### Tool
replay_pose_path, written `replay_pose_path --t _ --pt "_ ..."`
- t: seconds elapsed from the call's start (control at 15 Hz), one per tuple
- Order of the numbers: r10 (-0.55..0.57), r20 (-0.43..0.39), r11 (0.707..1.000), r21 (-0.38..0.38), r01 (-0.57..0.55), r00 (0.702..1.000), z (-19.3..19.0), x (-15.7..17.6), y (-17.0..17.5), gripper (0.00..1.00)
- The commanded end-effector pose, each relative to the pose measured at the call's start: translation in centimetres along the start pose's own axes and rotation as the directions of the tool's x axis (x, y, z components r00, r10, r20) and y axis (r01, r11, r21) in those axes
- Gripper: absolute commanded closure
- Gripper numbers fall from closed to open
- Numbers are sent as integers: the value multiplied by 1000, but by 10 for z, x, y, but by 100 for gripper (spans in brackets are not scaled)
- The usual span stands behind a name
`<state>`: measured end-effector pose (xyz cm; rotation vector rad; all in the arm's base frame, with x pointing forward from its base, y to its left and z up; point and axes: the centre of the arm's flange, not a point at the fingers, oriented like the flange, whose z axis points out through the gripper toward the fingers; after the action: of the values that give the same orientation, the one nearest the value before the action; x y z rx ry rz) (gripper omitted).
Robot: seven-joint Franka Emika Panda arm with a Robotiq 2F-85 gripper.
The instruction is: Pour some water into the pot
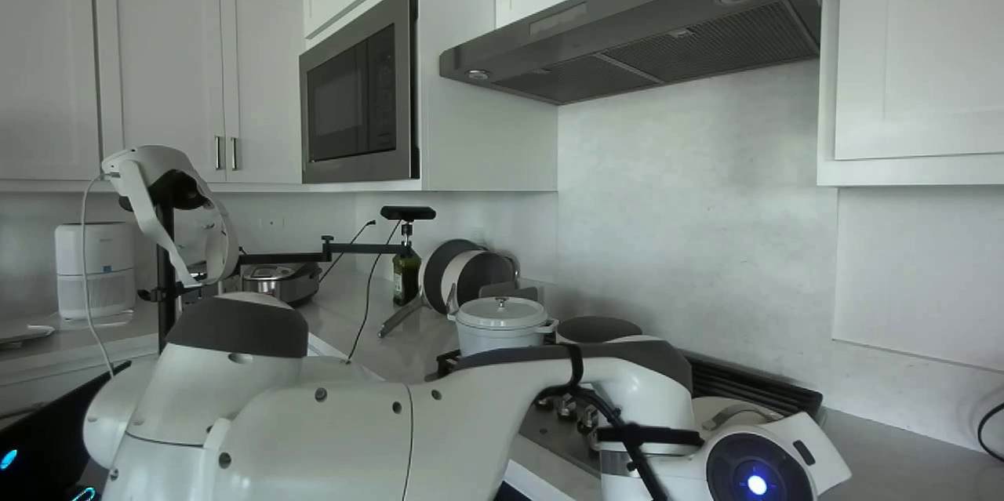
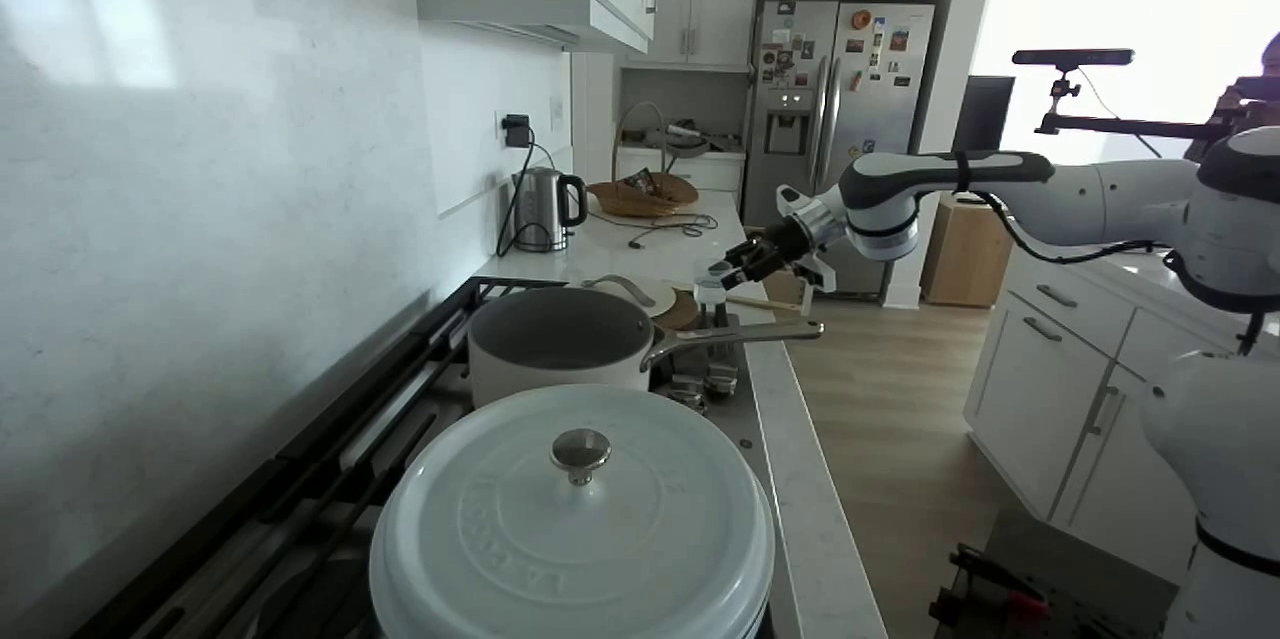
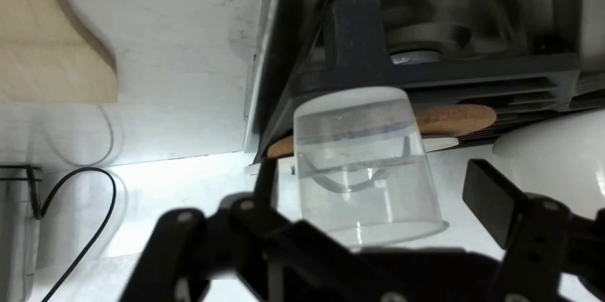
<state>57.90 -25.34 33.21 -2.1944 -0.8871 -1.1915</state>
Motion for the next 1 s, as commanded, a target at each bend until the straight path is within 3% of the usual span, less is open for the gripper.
replay_pose_path --t 0.0,0.13,0.27,0.4,0.6,0.93 --pt "-1 9 1000 5 1 1000 2 6 6 28" --pt "-1 9 1000 4 1 1000 3 6 6 32" --pt "0 8 1000 6 0 1000 3 6 6 49" --pt "1 7 1000 6 -1 1000 3 6 8 59" --pt "3 7 1000 7 -3 1000 4 7 8 65" --pt "4 20 1000 9 -4 1000 6 11 8 65"
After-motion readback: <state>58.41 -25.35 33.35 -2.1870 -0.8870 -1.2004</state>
